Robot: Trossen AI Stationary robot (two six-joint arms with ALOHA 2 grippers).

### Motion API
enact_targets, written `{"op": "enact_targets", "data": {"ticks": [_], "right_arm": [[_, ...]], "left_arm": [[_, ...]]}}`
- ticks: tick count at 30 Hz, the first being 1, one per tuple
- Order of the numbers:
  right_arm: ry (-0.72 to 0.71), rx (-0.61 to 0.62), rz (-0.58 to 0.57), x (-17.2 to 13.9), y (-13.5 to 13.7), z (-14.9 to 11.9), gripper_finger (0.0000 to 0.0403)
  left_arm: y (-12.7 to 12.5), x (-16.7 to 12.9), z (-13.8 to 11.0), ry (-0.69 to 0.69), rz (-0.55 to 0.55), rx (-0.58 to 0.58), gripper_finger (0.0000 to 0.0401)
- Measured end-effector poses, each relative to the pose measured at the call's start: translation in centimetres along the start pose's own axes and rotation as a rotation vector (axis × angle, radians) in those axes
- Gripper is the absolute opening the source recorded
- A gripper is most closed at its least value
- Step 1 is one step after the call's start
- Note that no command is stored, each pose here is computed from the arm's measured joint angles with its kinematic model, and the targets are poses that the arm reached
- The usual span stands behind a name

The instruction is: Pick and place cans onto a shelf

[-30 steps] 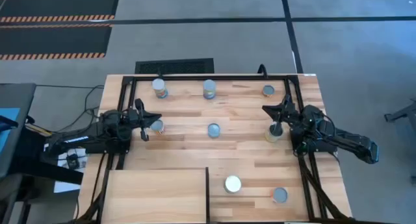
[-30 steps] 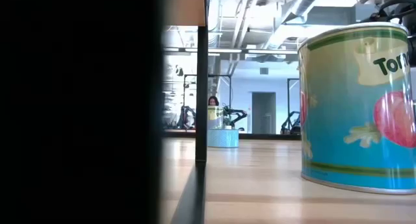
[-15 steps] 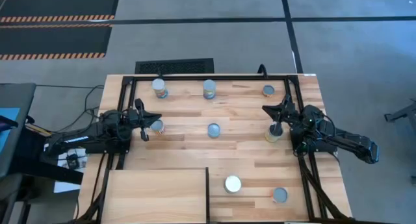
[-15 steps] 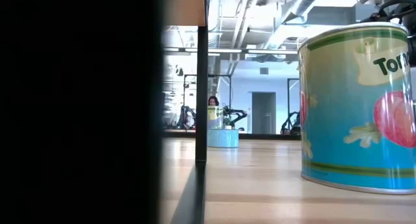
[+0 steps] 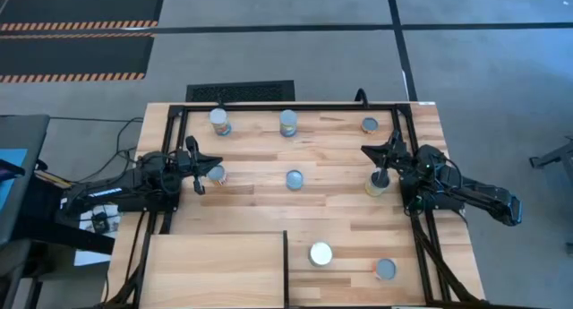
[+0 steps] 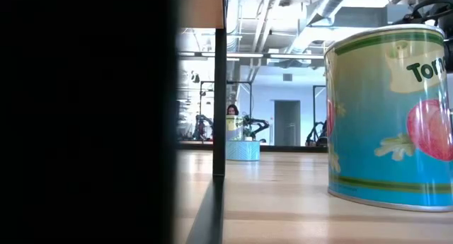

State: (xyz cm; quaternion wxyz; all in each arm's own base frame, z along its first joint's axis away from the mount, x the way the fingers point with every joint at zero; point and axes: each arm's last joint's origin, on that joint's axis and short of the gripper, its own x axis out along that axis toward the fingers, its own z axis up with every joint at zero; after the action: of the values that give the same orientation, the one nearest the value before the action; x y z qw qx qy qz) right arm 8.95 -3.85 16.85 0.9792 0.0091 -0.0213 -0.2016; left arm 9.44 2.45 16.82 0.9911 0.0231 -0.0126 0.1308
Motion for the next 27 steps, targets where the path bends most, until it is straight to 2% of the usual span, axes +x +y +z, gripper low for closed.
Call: {"op": "enact_targets", "data": {"ticks": [12,19,23,25,27], "right_arm": [[-0.001,0.000,0.000,0.0,0.0,0.0,0.0049],[0.000,0.000,0.000,0.0,0.0,0.0,0.0049],[-0.001,0.000,0.000,0.0,0.0,0.0,0.0049],[0.000,0.000,0.000,0.0,0.0,0.0,0.0049],[0.000,0.000,0.001,0.0,0.0,0.0,0.0049]], "left_arm": [[0.0,0.0,0.0,0.000,0.000,0.000,0.0000],[0.0,0.0,0.0,-0.001,0.000,-0.057,0.0000],[0.0,0.0,0.4,-0.046,-0.001,-0.110,0.0000],[0.0,0.0,1.2,-0.113,-0.033,-0.112,0.0000],[-0.2,0.0,1.5,-0.105,-0.079,-0.102,0.0000]]}}
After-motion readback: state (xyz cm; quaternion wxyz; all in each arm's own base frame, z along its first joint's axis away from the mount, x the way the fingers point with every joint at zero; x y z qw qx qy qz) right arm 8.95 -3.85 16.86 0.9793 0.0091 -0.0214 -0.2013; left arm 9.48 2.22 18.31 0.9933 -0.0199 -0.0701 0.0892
